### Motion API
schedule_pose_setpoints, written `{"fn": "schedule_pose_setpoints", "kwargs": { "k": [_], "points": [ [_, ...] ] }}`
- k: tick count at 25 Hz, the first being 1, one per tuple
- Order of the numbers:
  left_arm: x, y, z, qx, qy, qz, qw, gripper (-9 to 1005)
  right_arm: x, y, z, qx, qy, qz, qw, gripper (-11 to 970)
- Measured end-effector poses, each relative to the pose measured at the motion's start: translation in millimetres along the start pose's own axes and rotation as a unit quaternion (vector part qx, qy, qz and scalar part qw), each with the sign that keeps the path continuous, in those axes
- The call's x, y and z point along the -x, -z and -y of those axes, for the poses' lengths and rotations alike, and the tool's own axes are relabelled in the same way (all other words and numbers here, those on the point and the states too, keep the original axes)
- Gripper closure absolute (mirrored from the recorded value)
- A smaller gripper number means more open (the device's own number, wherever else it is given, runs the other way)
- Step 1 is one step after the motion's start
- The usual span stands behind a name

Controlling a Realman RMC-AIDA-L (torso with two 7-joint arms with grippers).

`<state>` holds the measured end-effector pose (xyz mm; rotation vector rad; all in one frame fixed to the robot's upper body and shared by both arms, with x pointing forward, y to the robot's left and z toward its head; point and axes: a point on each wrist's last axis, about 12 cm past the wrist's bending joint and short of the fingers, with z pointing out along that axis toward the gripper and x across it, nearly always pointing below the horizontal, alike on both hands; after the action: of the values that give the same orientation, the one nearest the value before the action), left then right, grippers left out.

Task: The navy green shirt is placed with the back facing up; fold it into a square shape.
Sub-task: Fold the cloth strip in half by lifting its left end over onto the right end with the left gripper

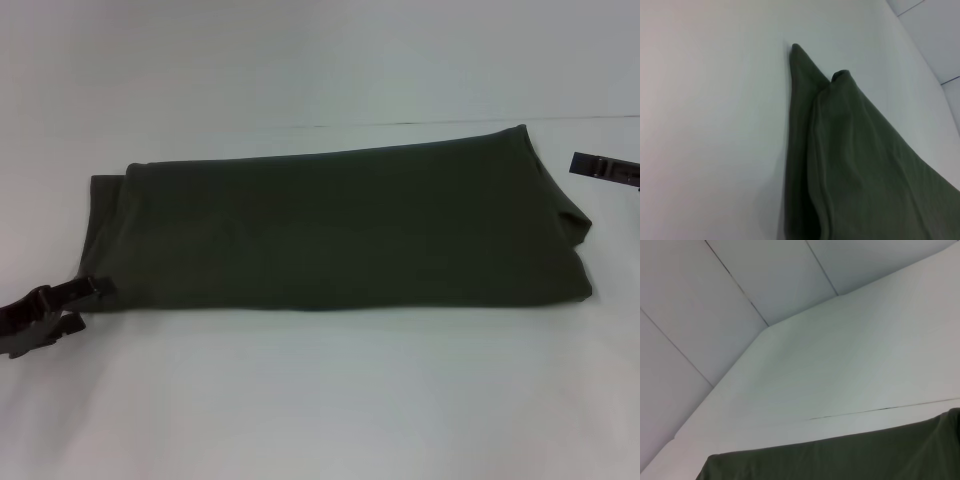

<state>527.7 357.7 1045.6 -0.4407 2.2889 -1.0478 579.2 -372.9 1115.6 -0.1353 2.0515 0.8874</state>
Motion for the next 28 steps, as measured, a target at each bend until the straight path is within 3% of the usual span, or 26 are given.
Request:
{"fn": "schedule_pose_setpoints", "kwargs": {
  "k": [15, 28],
  "points": [
    [5, -5, 2.7, 0.011, -0.010, 0.000, 1.000, 112, -1, 3, 1.6, -0.003, -0.004, 0.005, 1.000, 54],
    [16, -15, 15.7, 0.005, -0.031, 0.000, 1.000, 111, -2, 4, 2.5, -0.004, -0.009, 0.009, 1.000, 54]
  ]
}}
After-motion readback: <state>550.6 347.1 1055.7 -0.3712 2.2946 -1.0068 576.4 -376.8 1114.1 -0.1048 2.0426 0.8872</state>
